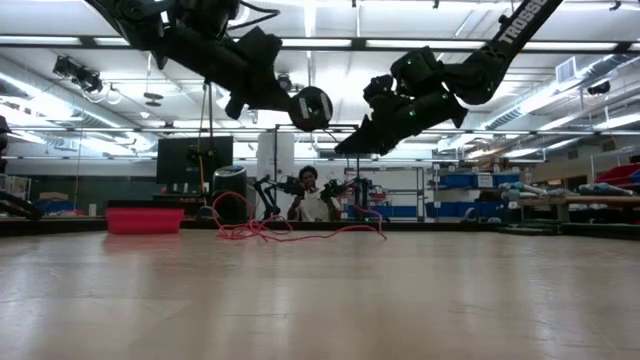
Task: Coil cords
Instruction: Coil the wire to the spool
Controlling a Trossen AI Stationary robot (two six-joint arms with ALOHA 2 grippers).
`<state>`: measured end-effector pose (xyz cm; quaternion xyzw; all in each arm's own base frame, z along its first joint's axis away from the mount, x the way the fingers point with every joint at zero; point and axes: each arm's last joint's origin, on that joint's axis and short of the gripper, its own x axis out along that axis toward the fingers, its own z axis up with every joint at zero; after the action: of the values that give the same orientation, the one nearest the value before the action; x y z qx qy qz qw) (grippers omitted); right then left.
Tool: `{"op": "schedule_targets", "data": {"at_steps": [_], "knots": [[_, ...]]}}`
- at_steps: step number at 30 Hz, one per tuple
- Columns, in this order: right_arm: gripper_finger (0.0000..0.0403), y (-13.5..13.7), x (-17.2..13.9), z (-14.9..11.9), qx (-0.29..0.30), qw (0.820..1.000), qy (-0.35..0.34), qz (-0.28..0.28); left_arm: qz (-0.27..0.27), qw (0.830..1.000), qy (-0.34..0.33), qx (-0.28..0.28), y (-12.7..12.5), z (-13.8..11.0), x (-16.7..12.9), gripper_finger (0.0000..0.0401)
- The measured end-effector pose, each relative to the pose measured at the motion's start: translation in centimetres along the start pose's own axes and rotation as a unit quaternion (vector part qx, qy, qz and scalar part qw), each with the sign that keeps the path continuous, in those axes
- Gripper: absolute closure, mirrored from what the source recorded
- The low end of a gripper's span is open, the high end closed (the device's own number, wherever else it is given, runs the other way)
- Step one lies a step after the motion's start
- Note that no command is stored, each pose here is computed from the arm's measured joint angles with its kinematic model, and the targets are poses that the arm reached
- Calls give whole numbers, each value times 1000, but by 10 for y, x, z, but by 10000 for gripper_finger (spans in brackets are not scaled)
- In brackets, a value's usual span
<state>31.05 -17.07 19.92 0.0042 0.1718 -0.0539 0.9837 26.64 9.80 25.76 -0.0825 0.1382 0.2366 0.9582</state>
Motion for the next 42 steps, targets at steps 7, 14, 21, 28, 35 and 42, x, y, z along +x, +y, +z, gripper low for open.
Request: {"op": "schedule_targets", "data": {"at_steps": [7, 14, 21, 28, 35, 42], "knots": [[315, 3, -7, -4, 61, 996, 54, 28, -6, 997, 52, 61, 1, -10, -1, 401], [292, 16, 8, -18, 52, 994, 87, 45, -8, 996, 44, 72, 0, -8, 0, 401], [275, 25, 28, -32, 18, 994, 80, 70, -12, 997, 6, 78, -1, -1, 0, 401], [260, 22, 40, -43, 19, 996, 55, 75, -13, 997, -10, 72, -1, 2, 0, 400], [259, 28, 53, -58, -21, 996, 65, 59, -18, 998, -22, 64, -2, 4, 0, 400], [263, 30, 56, -55, -71, 996, 57, 22, -24, 997, -34, 63, -3, 7, -1, 400]]}}
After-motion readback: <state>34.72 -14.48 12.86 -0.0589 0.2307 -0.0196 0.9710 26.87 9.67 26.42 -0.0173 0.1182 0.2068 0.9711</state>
